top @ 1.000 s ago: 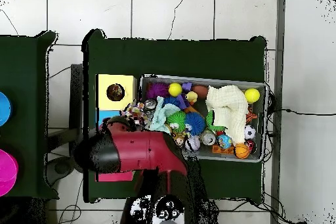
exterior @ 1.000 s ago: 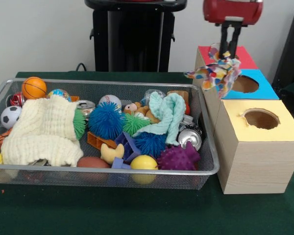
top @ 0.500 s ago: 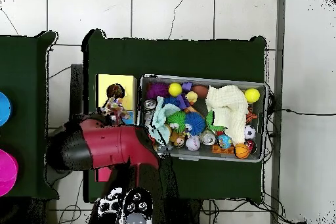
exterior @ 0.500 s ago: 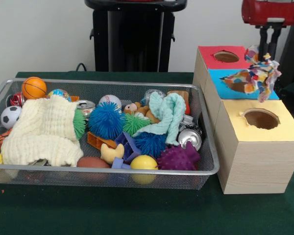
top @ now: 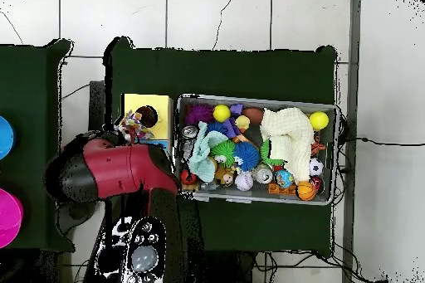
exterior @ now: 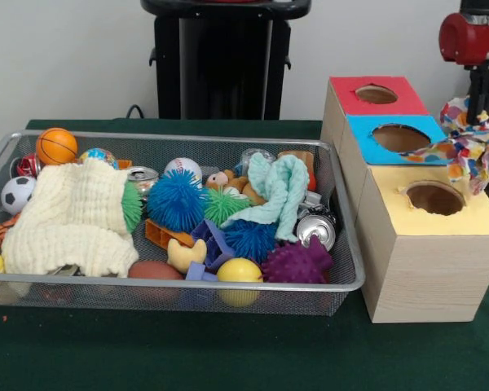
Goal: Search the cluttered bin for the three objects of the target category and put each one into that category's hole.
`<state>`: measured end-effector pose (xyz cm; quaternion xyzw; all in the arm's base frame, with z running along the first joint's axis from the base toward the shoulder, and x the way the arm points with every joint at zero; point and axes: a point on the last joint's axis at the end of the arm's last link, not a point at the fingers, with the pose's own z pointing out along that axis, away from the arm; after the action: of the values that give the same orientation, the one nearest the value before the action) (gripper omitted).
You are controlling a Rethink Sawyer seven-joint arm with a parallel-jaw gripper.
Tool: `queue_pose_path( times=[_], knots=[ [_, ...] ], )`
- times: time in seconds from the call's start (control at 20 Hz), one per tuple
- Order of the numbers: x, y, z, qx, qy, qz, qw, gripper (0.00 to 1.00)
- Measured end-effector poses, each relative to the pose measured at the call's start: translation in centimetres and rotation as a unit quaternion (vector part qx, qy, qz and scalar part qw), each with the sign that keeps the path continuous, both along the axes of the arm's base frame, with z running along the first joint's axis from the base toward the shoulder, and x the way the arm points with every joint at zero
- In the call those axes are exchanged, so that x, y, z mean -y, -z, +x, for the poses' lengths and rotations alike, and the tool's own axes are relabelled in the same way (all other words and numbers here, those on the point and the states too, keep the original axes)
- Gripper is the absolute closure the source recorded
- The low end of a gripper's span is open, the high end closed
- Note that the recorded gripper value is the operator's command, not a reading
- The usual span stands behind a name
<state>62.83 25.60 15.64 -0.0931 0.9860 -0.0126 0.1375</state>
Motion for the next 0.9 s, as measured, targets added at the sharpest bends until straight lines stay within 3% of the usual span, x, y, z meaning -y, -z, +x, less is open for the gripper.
queue_pose_path(
  times=[0.3, 0.65, 0.9],
  knots=[
    [0.2, 1.2, 1.1, 0.004, 0.000, -0.014, 0.9999, 1.00],
    [2.5, 3.3, 1.8, -0.002, 0.012, -0.038, 0.9992, 1.00],
    [3.4, 4.7, 1.9, -0.012, 0.024, -0.041, 0.9988, 1.00]
  ],
)
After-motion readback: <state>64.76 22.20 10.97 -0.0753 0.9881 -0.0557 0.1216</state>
